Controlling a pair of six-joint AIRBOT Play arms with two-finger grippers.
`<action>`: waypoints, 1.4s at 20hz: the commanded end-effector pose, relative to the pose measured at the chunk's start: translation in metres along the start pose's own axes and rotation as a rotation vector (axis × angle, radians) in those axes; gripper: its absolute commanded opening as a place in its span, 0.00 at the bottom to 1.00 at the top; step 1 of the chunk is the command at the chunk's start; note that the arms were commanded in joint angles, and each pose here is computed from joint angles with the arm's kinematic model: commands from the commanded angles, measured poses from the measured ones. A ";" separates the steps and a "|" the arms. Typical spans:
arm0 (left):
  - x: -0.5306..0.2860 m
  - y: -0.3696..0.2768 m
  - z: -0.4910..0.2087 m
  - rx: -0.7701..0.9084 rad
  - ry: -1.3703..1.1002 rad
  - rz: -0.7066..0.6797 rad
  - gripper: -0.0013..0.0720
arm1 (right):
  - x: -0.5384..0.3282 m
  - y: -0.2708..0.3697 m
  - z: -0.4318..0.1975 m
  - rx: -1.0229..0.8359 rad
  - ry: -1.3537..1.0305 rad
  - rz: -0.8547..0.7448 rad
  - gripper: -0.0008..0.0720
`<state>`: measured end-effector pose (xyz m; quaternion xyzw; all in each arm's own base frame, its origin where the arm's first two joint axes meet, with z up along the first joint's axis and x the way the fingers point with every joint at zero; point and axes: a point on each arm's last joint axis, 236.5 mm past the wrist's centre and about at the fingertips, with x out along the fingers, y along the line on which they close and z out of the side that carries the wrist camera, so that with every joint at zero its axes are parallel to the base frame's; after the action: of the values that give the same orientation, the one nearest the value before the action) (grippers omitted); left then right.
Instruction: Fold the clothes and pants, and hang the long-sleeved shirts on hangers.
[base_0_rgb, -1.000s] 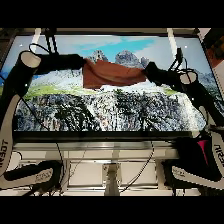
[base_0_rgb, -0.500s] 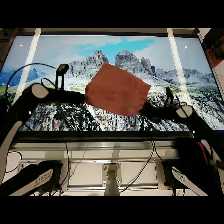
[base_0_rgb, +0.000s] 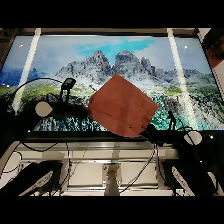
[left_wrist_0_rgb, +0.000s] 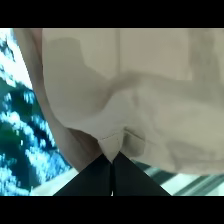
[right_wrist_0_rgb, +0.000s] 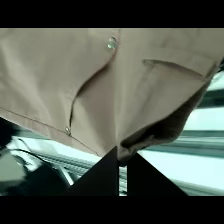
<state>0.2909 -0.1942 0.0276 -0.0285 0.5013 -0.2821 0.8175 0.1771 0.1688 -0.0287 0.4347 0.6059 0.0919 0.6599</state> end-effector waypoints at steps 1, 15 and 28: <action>-0.006 -0.013 0.050 0.013 -0.054 -0.006 0.02 | -0.013 0.021 0.015 0.073 -0.092 0.069 0.03; 0.083 -0.010 0.280 0.081 -0.418 -0.009 0.02 | -0.014 0.045 0.224 0.368 -0.673 0.204 0.03; 0.112 -0.027 0.326 0.083 -0.710 -0.022 0.92 | -0.063 0.008 0.319 0.404 -1.029 0.192 0.49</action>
<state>0.5961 -0.3479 0.1083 -0.0872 0.1534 -0.2717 0.9461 0.4490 -0.0158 0.0025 0.6193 0.1170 -0.1930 0.7520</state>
